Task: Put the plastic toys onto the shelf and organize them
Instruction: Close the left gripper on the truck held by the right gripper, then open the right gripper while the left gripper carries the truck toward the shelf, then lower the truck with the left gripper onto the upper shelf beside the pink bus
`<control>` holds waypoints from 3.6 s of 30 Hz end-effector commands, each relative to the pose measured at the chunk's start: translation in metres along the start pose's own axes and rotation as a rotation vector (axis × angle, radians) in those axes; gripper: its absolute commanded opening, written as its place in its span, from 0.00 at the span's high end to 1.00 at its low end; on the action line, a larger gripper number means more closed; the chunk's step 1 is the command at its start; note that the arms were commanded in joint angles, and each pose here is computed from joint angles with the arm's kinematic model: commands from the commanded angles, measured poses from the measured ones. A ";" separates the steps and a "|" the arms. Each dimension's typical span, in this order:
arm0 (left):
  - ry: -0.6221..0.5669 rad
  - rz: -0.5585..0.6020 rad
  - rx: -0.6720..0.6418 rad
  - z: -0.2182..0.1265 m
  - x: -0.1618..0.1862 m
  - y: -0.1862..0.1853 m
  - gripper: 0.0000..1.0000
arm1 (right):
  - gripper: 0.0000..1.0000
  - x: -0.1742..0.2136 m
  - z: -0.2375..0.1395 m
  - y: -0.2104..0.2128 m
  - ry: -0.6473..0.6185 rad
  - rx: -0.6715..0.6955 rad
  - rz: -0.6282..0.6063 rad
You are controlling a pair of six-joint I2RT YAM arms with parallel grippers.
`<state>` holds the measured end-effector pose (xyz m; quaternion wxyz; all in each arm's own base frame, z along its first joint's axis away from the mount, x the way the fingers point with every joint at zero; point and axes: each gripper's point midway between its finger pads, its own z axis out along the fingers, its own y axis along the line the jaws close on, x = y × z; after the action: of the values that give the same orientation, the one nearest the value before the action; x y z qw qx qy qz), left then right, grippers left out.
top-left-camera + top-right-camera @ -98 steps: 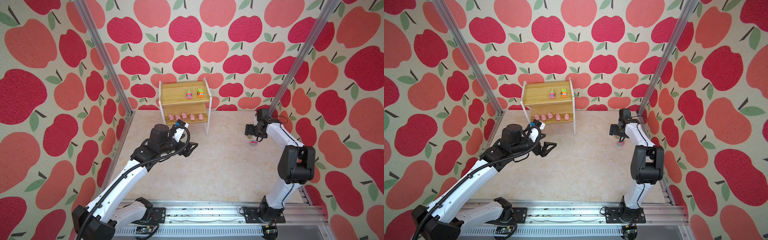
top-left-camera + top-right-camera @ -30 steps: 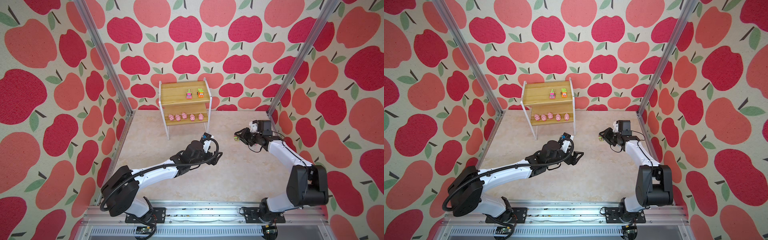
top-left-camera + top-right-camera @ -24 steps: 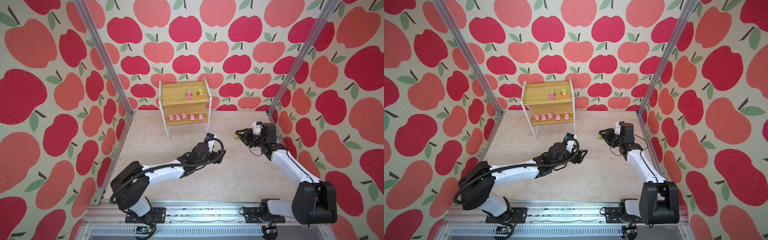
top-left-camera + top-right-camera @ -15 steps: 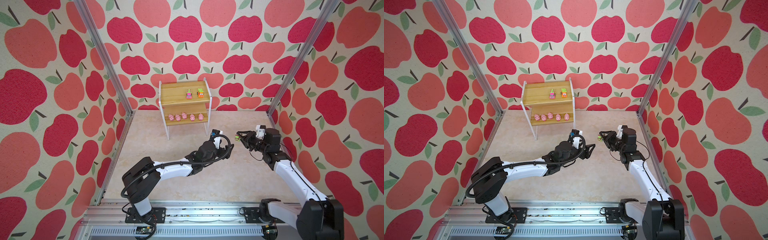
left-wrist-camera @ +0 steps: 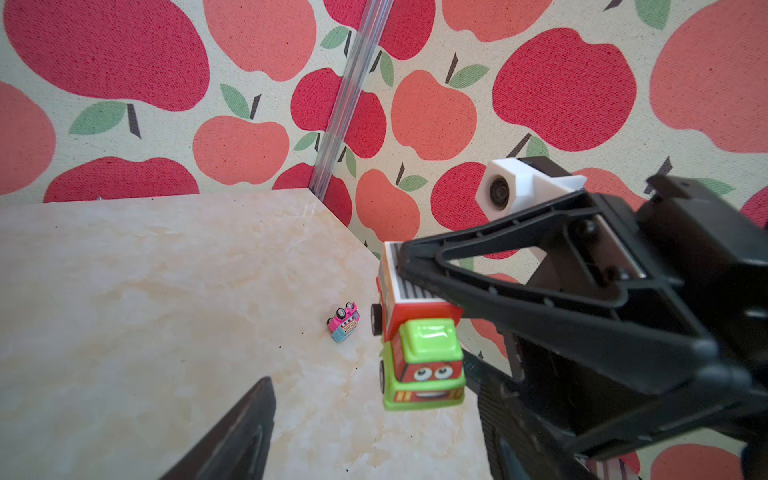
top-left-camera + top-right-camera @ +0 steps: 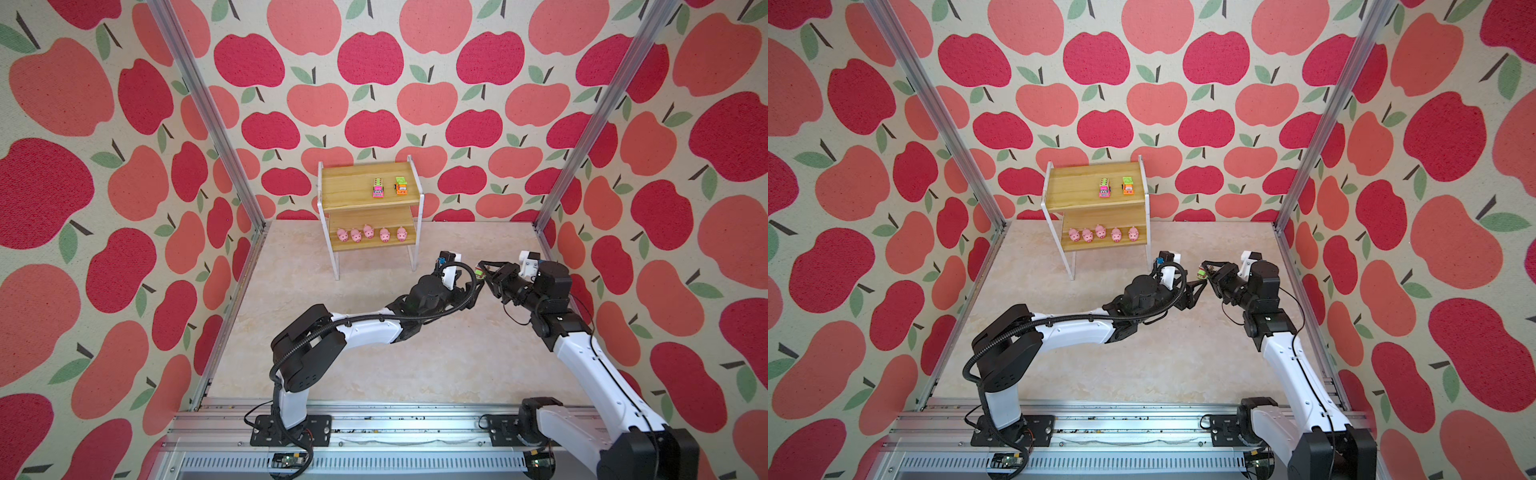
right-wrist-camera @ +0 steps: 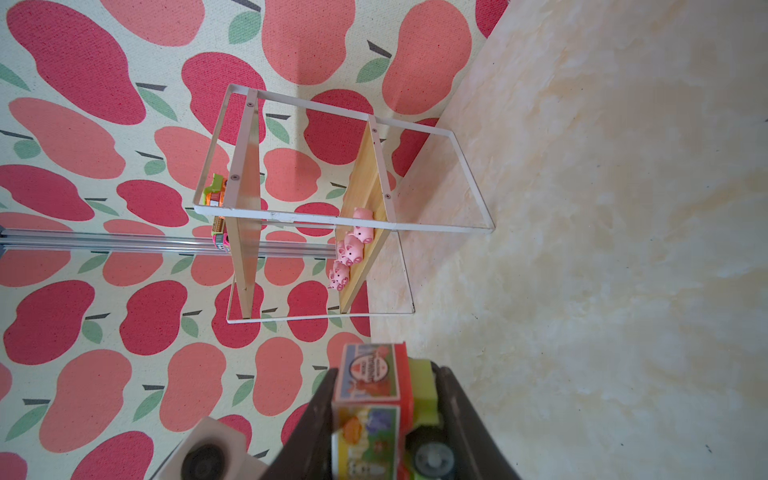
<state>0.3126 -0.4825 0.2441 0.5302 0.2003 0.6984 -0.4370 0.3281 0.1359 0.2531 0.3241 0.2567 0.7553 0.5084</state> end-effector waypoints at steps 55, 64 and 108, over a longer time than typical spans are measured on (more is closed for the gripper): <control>0.009 0.154 -0.191 -0.070 -0.115 0.028 0.67 | 0.11 -0.026 -0.013 0.057 -0.071 0.049 -0.476; -0.042 0.206 -0.489 -0.137 -0.214 0.083 0.66 | 0.11 -0.034 -0.006 0.051 -0.066 0.159 -0.703; 0.025 0.089 -0.976 -0.136 -0.267 0.270 0.66 | 0.12 0.019 0.033 0.038 0.113 0.164 -1.032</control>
<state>0.5314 -0.1778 0.3862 0.5776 -0.0273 0.8153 -0.0287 0.3411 0.1847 0.2762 0.4608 -0.1442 0.8404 0.2462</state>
